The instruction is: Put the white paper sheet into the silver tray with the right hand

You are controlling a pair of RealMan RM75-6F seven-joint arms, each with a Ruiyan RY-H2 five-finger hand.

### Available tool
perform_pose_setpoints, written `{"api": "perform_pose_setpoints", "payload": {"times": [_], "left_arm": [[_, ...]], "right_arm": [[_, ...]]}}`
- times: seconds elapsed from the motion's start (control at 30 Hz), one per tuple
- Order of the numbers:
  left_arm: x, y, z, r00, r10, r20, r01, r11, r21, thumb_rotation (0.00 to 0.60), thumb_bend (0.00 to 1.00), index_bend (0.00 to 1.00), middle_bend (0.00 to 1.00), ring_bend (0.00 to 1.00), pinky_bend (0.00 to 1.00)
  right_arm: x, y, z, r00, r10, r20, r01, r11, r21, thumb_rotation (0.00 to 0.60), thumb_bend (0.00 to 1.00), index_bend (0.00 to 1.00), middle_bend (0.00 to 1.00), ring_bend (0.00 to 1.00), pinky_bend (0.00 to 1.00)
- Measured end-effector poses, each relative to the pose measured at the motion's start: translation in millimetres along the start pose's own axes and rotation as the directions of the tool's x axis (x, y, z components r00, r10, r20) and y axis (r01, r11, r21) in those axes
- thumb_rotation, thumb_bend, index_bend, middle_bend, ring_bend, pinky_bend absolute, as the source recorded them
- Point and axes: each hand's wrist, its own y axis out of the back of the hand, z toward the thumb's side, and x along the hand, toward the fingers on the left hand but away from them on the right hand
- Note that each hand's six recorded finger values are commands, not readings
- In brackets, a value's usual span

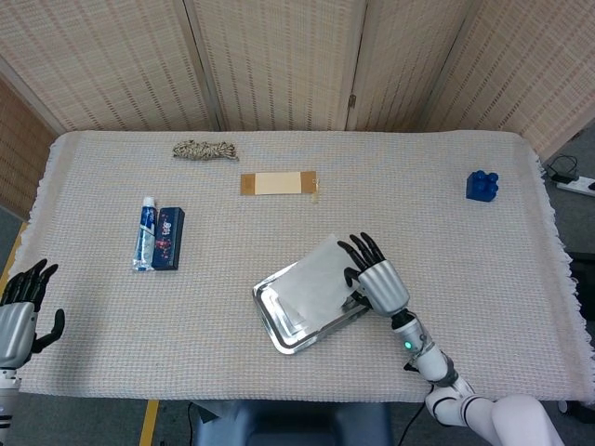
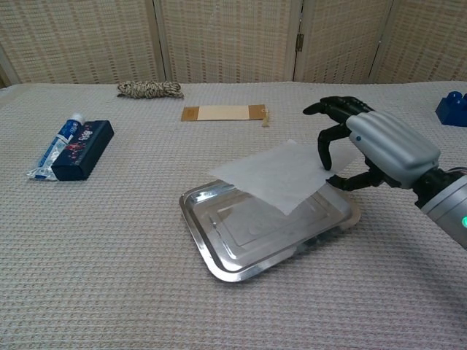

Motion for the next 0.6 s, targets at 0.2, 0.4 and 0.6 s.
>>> {"api": "perform_pose_setpoints", "payload": {"times": [0.2, 0.4, 0.6], "left_arm": [[-0.5, 9.5, -2.0, 1.0, 0.021, 0.017, -0.02, 0.998, -0.062, 0.6, 0.63, 0.0, 0.0, 0.0, 0.0], [-1.6, 13.5, 0.2, 0.999, 0.033, 0.03, -0.03, 0.996, -0.086, 0.6, 0.63, 0.0, 0.0, 0.0, 0.0], [-3.7, 17.7, 1.7, 0.998, 0.048, 0.039, -0.044, 0.993, -0.108, 0.6, 0.63, 0.0, 0.0, 0.0, 0.0]], "right_arm": [[4.2, -19.9, 23.0, 0.998, 0.051, -0.045, -0.049, 0.998, 0.037, 0.6, 0.49, 0.66, 0.13, 0.0, 0.0], [6.7, -22.1, 33.5, 0.997, 0.056, -0.049, -0.052, 0.996, 0.077, 0.6, 0.49, 0.66, 0.12, 0.0, 0.0], [11.6, -19.9, 43.7, 0.998, 0.066, -0.015, -0.064, 0.99, 0.123, 0.6, 0.49, 0.66, 0.1, 0.0, 0.0]]}}
